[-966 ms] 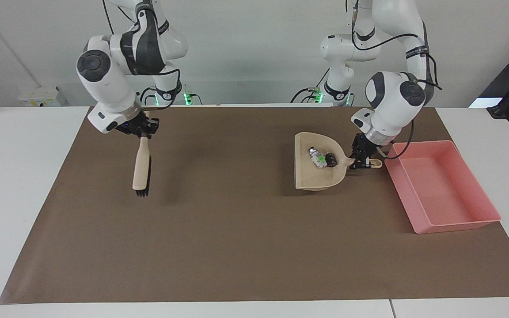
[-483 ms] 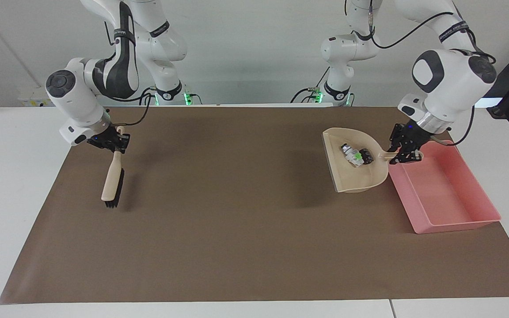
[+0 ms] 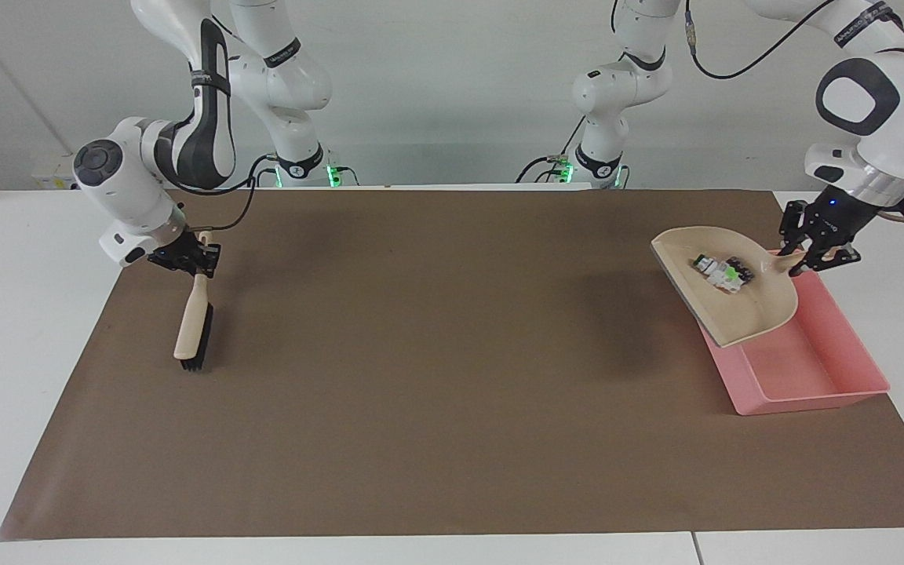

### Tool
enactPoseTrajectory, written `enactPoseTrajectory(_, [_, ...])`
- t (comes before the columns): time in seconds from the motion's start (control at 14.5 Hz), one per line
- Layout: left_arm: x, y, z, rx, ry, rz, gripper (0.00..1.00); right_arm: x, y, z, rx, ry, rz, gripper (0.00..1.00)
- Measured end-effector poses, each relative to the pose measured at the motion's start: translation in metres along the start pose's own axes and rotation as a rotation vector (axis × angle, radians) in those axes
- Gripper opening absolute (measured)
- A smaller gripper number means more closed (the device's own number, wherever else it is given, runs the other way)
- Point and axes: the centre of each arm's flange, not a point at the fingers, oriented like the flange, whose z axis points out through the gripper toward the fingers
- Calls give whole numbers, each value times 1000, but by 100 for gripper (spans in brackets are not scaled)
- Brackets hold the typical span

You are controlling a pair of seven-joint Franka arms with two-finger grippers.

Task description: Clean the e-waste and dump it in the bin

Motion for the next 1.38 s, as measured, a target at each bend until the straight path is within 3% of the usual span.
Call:
enactPoseTrajectory(0.21, [-44, -5, -6, 29, -111, -5, 33, -5, 8, 8, 5, -6, 13, 26])
enactPoseTrajectory(0.41, [-91, -6, -9, 74, -168, 54, 33, -7, 8, 14, 3, 6, 14, 26])
enactPoseTrajectory(0.62, [-109, -8, -10, 83, -286, 135, 33, -8, 7, 16, 4, 2, 13, 29])
enactPoseTrajectory(0.69, [-109, -9, -8, 81, -331, 161, 33, -8, 7, 16, 4, 2, 13, 34])
enactPoseTrajectory(0.9, [-107, -12, 0, 75, -465, 255, 33, -3, 7, 6, -3, 23, 9, 66])
enactPoseTrajectory(1.1, [-108, -14, 1, 83, -604, 289, 33, 19, 3, -42, -32, 115, -10, 98])
enactPoseTrajectory(1.38, [-108, -13, -5, 116, -833, 212, 33, 39, -25, -128, -54, 235, 48, 100])
